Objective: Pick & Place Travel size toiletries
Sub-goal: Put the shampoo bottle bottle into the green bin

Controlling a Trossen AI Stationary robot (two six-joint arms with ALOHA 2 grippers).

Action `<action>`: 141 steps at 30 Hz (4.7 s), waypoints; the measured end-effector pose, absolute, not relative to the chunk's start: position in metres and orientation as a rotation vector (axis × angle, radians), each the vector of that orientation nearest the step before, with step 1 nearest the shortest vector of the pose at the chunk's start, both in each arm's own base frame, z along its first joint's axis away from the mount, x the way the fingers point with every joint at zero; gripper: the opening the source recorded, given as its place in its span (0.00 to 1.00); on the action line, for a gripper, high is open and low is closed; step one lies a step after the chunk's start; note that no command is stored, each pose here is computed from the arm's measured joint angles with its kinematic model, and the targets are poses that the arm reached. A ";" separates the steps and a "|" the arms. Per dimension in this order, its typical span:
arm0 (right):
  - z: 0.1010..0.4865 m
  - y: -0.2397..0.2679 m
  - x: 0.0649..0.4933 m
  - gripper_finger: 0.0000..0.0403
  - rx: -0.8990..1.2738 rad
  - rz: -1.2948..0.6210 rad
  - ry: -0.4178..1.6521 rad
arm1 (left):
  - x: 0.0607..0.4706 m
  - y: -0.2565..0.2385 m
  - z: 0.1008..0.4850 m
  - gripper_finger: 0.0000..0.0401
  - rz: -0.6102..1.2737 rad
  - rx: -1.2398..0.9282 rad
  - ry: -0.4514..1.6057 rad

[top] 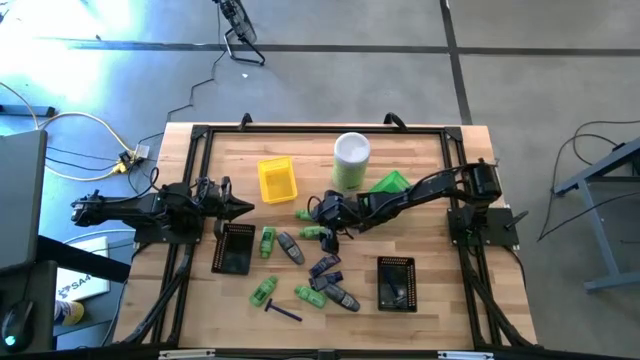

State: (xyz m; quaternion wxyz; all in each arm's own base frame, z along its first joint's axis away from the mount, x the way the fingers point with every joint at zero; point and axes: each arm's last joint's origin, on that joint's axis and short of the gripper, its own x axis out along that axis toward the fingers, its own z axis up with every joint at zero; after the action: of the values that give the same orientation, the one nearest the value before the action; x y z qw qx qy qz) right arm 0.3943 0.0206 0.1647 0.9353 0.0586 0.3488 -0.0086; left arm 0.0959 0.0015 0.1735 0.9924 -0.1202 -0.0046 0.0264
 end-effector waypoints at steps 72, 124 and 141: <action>0.121 0.024 0.394 0.43 0.103 0.005 0.882 | 0.096 0.002 0.173 0.01 0.056 -0.240 -0.007; 0.256 0.009 0.261 0.42 0.263 -0.360 1.240 | 0.096 0.003 0.174 0.01 0.106 -0.233 -0.021; 0.254 -0.037 0.247 0.42 0.237 -0.494 1.358 | 0.096 0.003 0.174 0.01 0.105 -0.233 -0.021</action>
State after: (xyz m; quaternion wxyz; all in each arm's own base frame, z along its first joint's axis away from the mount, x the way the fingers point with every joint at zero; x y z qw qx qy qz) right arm 0.2473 -0.0371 0.2540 0.7436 0.1082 0.6200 -0.2255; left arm 0.0959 0.0030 0.1737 0.9918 -0.1161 -0.0104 0.0523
